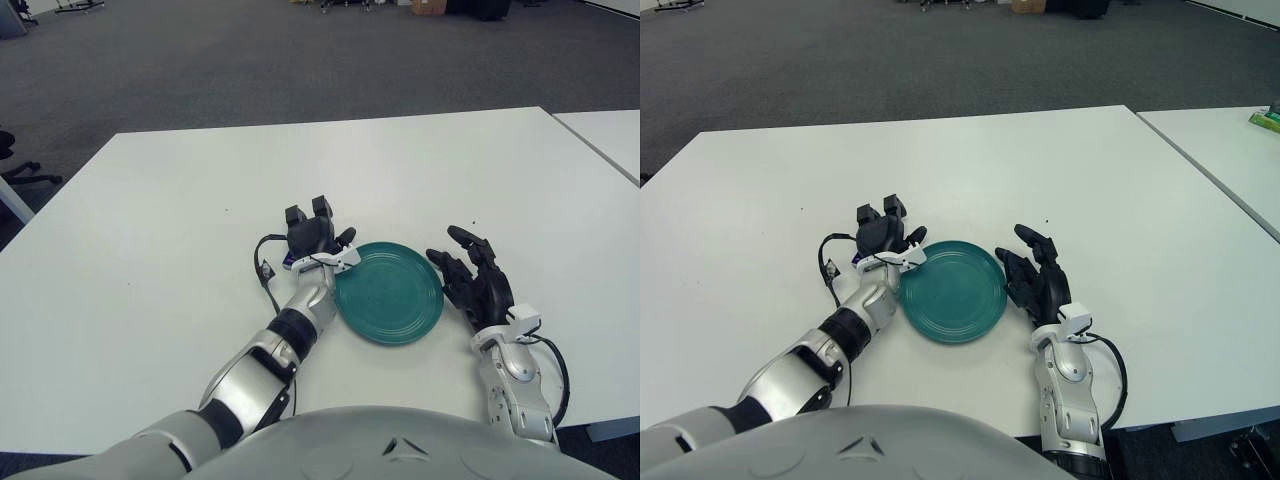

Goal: Put the gum into the plate.

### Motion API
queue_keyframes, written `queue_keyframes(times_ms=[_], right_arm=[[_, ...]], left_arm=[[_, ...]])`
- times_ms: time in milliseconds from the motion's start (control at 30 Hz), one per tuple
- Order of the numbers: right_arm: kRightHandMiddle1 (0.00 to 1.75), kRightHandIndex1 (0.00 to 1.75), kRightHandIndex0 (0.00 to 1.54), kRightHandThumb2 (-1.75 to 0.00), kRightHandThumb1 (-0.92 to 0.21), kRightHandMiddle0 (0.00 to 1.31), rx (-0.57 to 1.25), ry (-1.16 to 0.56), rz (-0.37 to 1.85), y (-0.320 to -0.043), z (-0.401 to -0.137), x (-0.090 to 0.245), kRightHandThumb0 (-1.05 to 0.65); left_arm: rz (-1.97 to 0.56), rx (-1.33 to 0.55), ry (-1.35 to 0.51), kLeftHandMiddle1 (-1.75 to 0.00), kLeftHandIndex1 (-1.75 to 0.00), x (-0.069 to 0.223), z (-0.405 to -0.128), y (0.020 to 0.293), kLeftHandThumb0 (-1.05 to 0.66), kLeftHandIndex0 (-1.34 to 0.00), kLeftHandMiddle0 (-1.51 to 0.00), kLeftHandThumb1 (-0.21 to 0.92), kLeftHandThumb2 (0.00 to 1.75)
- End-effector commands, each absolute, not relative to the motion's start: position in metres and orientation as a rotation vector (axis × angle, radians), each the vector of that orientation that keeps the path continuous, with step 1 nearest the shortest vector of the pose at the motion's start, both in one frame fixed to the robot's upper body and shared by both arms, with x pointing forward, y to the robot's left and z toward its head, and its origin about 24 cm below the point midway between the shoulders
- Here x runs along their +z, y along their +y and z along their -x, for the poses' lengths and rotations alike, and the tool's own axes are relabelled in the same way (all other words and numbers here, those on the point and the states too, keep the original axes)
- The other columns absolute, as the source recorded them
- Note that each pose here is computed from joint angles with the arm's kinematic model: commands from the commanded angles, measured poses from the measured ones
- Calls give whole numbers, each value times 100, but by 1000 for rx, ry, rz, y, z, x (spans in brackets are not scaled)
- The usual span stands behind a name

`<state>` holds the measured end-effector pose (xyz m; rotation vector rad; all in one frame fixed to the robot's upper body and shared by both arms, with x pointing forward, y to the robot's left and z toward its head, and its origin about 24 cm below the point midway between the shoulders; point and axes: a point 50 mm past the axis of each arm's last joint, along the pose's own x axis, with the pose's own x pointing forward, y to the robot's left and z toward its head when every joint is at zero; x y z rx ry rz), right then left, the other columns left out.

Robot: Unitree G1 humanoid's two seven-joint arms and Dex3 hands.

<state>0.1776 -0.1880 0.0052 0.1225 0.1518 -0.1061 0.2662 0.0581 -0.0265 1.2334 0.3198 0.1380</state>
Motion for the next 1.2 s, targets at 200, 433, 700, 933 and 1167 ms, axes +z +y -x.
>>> queue_keyframes(times_ms=[200, 433, 700, 933, 1167], right_arm=[[85, 57, 43, -61, -92, 0, -136, 373, -164, -197, -152, -25, -49], [83, 56, 45, -60, -92, 0, -131, 381, -158, -199, -153, -25, -48], [82, 55, 44, -60, -92, 0, -111, 380, -153, -198, -156, -23, -47], [83, 56, 44, -61, -92, 0, -104, 379, -166, -198, -157, -23, -48], [83, 56, 44, -60, -92, 0, -95, 380, -168, -198, -157, -23, -48]], left_arm=[[-1264, -8, 699, -169, -170, -75, -188, 80, -105, 0, 0, 92, 78], [-1304, 13, 642, -174, -173, -68, -181, 85, -105, 0, 0, 92, 80], [-1355, 80, 534, -175, -175, -53, -179, 85, -105, 0, 0, 92, 80], [-1352, 169, 440, -171, -174, -40, -180, 87, -105, 0, 0, 92, 79], [-1348, 232, 398, -156, -172, -35, -178, 89, -105, 0, 0, 92, 77]])
